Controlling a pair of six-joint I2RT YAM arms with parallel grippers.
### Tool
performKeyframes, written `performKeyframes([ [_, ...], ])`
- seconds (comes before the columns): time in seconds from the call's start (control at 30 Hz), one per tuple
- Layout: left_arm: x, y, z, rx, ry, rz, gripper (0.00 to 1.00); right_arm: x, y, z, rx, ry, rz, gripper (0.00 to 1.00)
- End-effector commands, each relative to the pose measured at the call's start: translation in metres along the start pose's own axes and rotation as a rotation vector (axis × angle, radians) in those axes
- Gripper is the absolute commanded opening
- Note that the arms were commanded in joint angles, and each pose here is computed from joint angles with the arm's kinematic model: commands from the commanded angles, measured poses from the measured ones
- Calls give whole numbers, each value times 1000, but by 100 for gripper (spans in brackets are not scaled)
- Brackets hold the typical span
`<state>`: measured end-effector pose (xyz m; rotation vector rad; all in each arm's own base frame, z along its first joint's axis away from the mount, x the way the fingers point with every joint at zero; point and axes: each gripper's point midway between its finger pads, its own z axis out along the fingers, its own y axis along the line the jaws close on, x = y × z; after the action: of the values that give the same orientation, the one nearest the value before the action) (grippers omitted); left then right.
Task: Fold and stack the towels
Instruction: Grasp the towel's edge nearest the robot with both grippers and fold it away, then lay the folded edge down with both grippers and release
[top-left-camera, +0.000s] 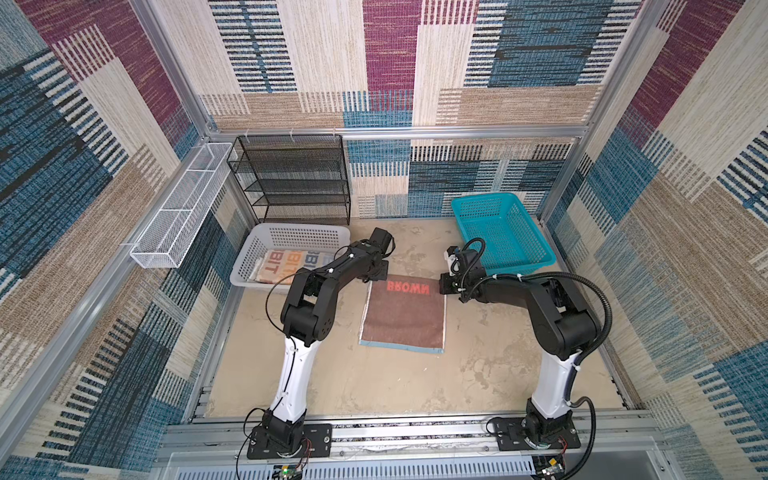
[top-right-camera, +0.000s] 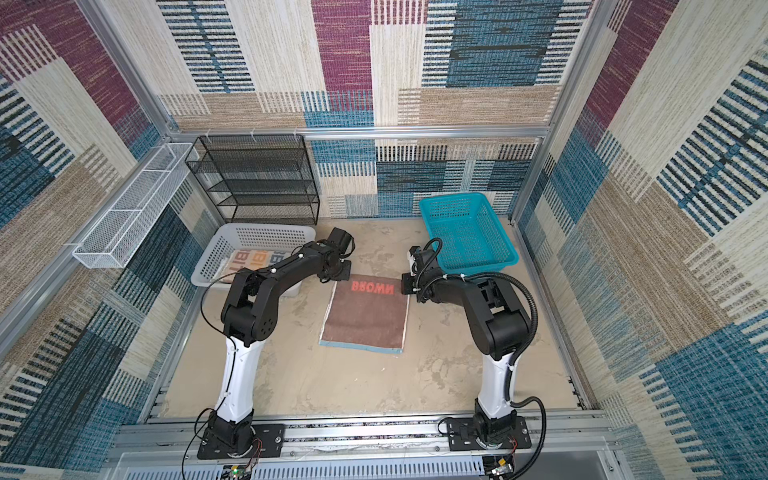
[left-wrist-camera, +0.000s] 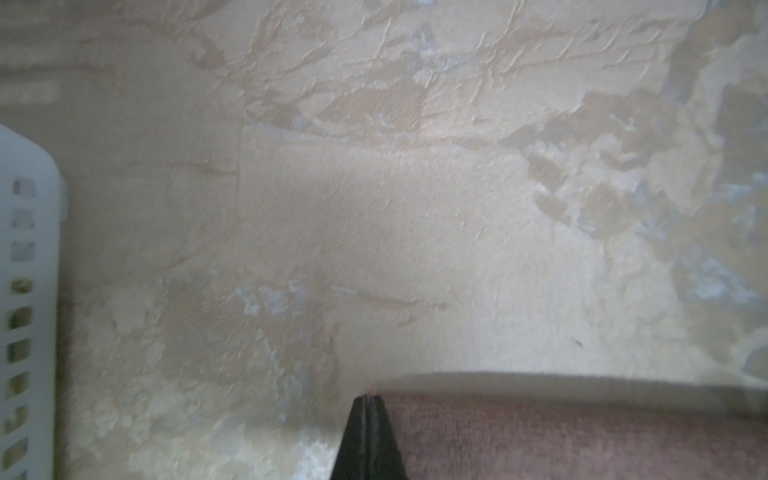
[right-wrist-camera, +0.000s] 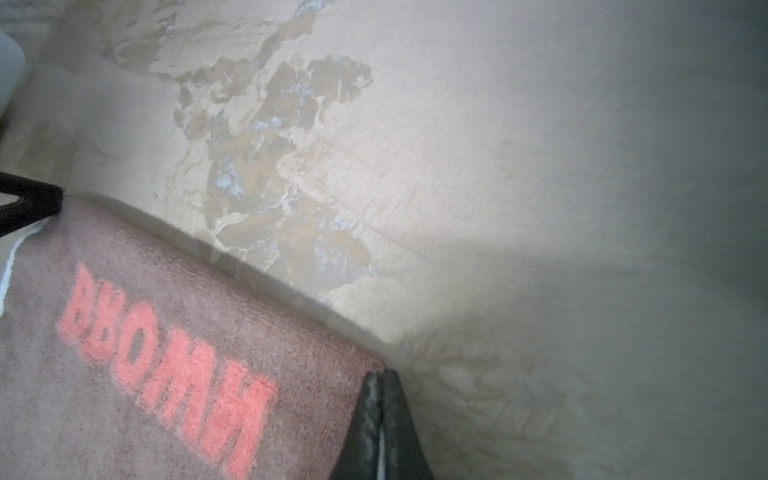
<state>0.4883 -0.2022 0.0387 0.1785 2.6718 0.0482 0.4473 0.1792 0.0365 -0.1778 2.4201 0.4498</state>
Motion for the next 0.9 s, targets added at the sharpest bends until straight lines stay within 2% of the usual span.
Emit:
performKeyframes([
  [0.0,-18,1,-18,15,-81,3,0,-18,7,-7,-29,-66,-32,0],
  [0.3,-54,14,-54,-32,-252,15,0,-60,13,-25,-63,-207,-54,0],
  [0.53,-80,25,-88,-68,-397,9,0,-89,15,-42,-144,-293,-60,0],
  [0.67,-76,26,-96,-46,-449,24,0,-82,23,-47,-193,-300,-94,0],
  [0.87,-49,23,-93,10,-471,30,0,-50,32,-56,-271,-284,-105,0],
])
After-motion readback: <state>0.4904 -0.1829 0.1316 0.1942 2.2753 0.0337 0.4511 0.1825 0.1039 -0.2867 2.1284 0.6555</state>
